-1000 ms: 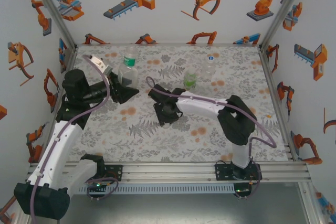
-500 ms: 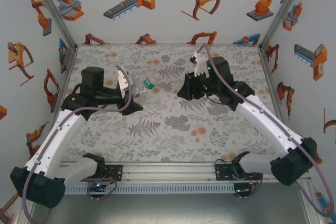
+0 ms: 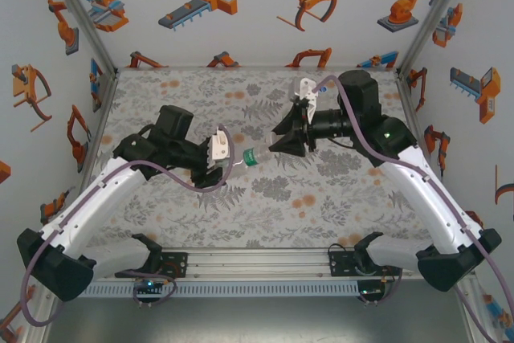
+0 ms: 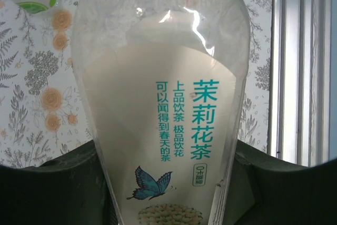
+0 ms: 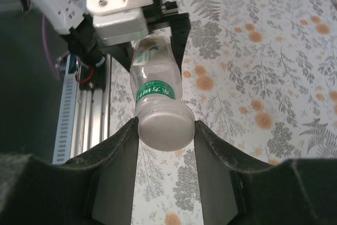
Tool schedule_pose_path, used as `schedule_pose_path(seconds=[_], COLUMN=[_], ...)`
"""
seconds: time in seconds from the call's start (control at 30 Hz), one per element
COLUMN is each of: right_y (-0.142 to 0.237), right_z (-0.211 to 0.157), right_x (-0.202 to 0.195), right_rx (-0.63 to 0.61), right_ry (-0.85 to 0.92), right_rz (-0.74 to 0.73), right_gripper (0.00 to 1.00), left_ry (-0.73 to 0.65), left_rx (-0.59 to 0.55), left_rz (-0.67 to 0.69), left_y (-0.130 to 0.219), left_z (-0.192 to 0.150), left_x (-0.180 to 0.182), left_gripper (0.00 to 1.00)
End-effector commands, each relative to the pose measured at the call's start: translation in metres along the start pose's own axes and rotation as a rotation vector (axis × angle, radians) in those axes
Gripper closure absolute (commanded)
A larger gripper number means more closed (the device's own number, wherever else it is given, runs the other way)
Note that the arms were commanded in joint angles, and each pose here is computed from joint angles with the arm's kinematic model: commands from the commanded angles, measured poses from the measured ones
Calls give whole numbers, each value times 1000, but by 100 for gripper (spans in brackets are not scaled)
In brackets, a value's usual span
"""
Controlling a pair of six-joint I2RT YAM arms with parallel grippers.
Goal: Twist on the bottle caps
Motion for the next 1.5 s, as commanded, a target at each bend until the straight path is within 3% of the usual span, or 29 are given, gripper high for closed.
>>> schedule_pose_path(seconds=[0.0,0.63,1.27,1.47], right_y=[4,-4,-12,-14], right_z=[-1,-24,-22,-23], right_x=[11,13,28,30], right_rx=[9,81,191,170], right_ry=[134,191,325,259], right_rz=[102,80,126,141], right_gripper=[88,100,100,100], left_ry=[-61,-50,42,32], left_rx=[-2,-114,-127,-144], left_rz=[-3,-18,-210,-207], left_y=[5,3,-5,-4], left_z=[12,34,40,42], left_x=[1,7,7,7], left_gripper=[97,99,100,100])
Point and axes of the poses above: each hand's point on the last joint's axis, 136 mm out from that joint toward the fingers, its own y axis back along the fingers, its own x axis along the line the jaws close on, z = x × y, the point moved 9 cm from there along y, back along the fingers, and after that the axes turned 6 degrees about -y, right-handed, at the moved point
